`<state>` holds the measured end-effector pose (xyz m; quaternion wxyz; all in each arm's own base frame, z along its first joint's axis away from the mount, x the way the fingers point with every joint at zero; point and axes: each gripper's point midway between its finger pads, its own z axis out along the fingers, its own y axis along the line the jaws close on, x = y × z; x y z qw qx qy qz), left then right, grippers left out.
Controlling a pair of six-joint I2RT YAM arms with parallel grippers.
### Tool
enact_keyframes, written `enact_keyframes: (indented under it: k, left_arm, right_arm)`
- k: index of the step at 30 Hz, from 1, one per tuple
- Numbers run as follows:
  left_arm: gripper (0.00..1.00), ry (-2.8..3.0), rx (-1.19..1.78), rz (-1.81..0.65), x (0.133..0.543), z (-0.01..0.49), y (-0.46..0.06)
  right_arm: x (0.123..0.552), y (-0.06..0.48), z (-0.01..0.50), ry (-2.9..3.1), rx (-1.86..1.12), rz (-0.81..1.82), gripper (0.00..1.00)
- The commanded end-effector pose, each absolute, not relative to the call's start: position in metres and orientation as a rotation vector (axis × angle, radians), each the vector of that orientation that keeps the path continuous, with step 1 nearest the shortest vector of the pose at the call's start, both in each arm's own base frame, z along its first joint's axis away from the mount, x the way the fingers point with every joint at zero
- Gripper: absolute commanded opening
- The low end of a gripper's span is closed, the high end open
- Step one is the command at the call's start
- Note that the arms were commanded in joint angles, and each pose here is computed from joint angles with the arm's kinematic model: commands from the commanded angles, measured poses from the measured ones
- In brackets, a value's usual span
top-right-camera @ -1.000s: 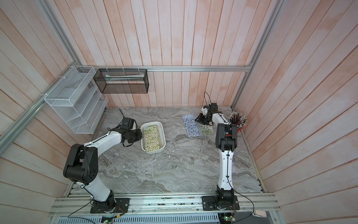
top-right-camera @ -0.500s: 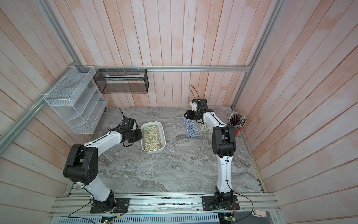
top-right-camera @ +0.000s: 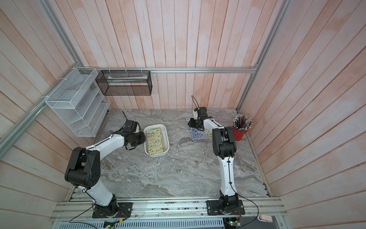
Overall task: Take the stickers out of the storage box
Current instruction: Place the storage box at the center of the board.
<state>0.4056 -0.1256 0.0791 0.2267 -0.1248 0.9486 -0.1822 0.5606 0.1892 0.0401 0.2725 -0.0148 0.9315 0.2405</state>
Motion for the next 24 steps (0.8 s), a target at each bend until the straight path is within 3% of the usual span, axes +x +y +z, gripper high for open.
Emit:
enact_keyframes:
  k: [1,13,24]
  left_arm:
    - [0.0,2.643,-0.318,-0.498,0.4,0.077,-0.131]
    - [0.0,2.642,-0.316,-0.489,0.4,0.077,-0.13]
    - [0.0,2.64,-0.311,-0.456,0.401,0.079,-0.126]
  right_arm:
    - [0.565,0.181,0.02,2.526,0.008,0.608,0.35]
    - [0.571,0.15,0.0,2.543,0.083,0.585,0.34]
    - [0.576,0.171,0.033,2.479,-0.065,0.691,0.36]
